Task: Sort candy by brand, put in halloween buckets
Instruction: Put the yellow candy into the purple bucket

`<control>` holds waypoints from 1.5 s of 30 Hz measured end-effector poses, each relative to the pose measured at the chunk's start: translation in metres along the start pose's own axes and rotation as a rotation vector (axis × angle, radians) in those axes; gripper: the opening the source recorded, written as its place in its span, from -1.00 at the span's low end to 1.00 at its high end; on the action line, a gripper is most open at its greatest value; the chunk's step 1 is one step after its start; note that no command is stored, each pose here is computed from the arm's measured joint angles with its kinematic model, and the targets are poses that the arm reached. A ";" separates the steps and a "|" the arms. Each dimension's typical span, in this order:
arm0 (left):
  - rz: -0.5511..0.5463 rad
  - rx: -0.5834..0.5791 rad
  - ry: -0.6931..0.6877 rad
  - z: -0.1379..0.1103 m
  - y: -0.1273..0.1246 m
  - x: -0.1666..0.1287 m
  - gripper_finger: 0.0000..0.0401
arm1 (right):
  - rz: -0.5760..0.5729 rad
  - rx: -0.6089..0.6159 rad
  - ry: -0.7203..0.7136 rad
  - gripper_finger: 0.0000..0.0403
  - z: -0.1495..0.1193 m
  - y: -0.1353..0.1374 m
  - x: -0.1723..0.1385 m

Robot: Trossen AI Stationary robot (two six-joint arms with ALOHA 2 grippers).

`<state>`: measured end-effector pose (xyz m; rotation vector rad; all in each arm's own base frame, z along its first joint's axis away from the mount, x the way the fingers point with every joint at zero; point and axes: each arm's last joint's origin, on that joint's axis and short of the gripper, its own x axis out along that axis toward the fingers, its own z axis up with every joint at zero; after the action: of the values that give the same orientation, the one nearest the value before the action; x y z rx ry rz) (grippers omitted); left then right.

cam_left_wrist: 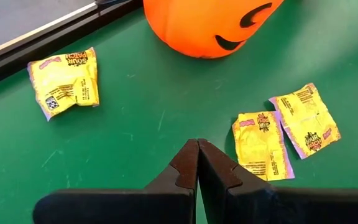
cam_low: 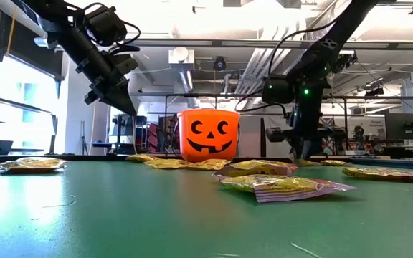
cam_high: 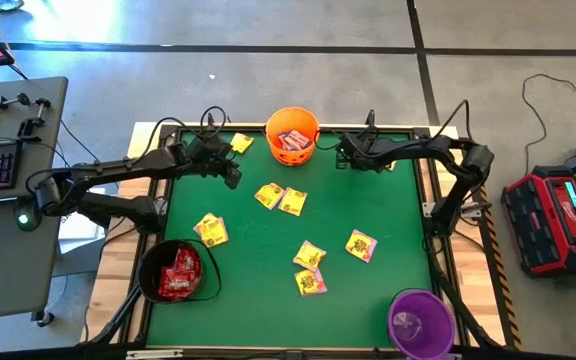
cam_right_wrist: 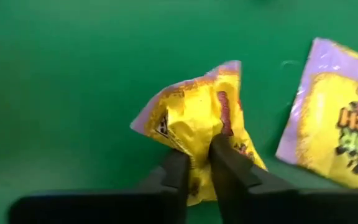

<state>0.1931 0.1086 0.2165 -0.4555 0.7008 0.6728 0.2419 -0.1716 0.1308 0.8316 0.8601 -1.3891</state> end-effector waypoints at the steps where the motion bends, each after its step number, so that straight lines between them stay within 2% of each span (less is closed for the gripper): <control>1: 0.000 0.000 -0.001 0.000 0.000 0.000 -1.00 | 0.013 -0.004 0.005 -0.84 0.000 0.000 -0.002; 4: -0.001 0.000 -0.003 0.000 0.000 0.000 -1.00 | 0.061 -0.024 0.002 -0.96 0.002 0.000 -0.014; 10: -0.001 0.000 -0.004 0.000 0.000 0.000 -1.00 | 0.277 -0.071 -0.010 -0.97 0.011 -0.004 -0.060; 16: -0.001 0.001 -0.005 0.000 0.000 0.000 -1.00 | 0.619 -0.193 0.061 -0.98 0.005 -0.017 -0.136; 20: -0.003 0.017 -0.015 0.001 0.000 0.000 -1.00 | 0.740 -0.342 0.190 -0.99 -0.009 -0.032 -0.202; 27: -0.002 0.032 -0.035 0.003 0.000 0.000 -1.00 | 0.797 -0.555 0.503 -1.00 -0.039 -0.059 -0.300; 32: -0.002 0.032 -0.037 0.004 0.000 0.000 -1.00 | 0.782 -0.531 0.802 -1.00 -0.066 -0.076 -0.339; 39: -0.002 0.031 -0.037 0.003 0.000 0.000 -1.00 | 0.586 -0.566 1.150 -1.00 -0.116 -0.091 -0.354; 41: -0.002 0.031 -0.037 0.003 0.000 0.000 -1.00 | 0.540 -0.595 1.199 -1.00 -0.130 -0.094 -0.353; 45: -0.001 0.032 -0.036 0.003 0.000 0.000 -1.00 | 0.528 -0.677 1.224 -1.00 -0.158 -0.095 -0.343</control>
<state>0.1948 0.1103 0.2190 -0.4137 0.6758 0.6665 0.1442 0.1254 0.3626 1.2137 1.7226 0.0483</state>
